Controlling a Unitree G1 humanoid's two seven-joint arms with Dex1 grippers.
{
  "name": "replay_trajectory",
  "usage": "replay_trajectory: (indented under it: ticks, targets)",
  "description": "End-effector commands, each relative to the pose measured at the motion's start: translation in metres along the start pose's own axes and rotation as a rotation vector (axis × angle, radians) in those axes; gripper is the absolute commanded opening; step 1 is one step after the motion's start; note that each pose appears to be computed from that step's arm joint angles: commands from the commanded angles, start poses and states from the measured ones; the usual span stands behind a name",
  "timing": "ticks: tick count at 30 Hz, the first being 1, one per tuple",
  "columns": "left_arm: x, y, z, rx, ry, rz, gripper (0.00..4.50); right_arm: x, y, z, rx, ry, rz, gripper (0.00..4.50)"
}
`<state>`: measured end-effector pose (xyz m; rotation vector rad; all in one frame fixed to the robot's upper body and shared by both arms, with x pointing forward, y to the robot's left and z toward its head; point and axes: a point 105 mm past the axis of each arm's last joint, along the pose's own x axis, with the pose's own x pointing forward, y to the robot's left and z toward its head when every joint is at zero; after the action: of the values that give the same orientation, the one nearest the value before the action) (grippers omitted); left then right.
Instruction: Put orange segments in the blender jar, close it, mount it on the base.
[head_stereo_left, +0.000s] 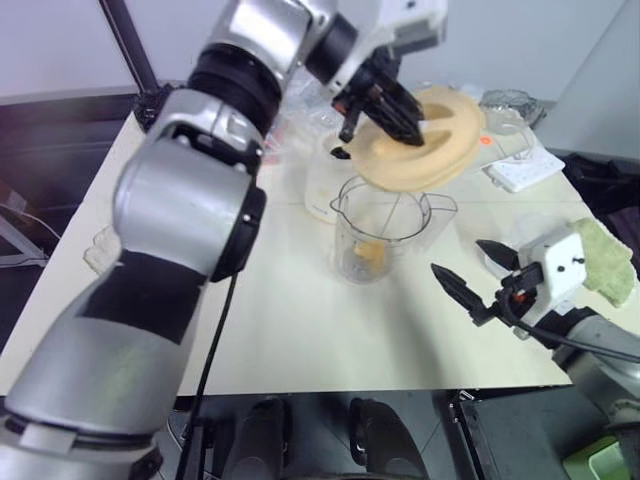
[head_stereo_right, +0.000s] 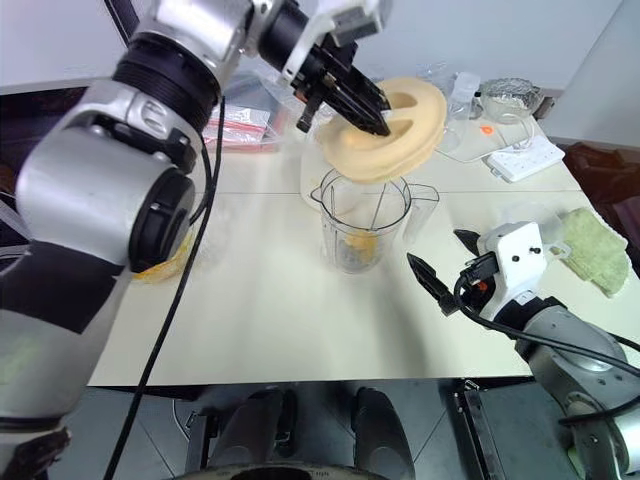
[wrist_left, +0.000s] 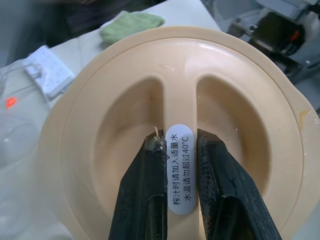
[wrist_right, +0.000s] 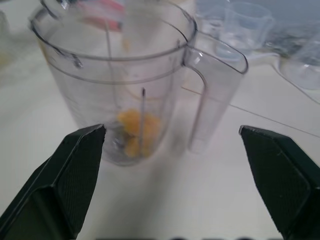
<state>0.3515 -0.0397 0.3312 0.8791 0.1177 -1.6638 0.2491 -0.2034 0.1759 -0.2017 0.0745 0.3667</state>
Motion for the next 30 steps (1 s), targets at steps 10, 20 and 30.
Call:
replay_trajectory:
  ticks: [10,20,30]
  targets:
    - [0.031,0.004,-0.024,0.076,0.205,0.035,0.23,-0.011,0.000,0.009,-0.002,-0.085,-0.092,4.50]
    - [0.046,0.000,-0.040,0.093,0.281,0.016,0.23,-0.021,0.008,0.003,0.018,-0.083,-0.139,4.50]
    - [0.059,-0.008,-0.058,0.028,0.296,-0.028,0.23,-0.029,0.007,-0.001,0.019,-0.071,-0.188,4.50]
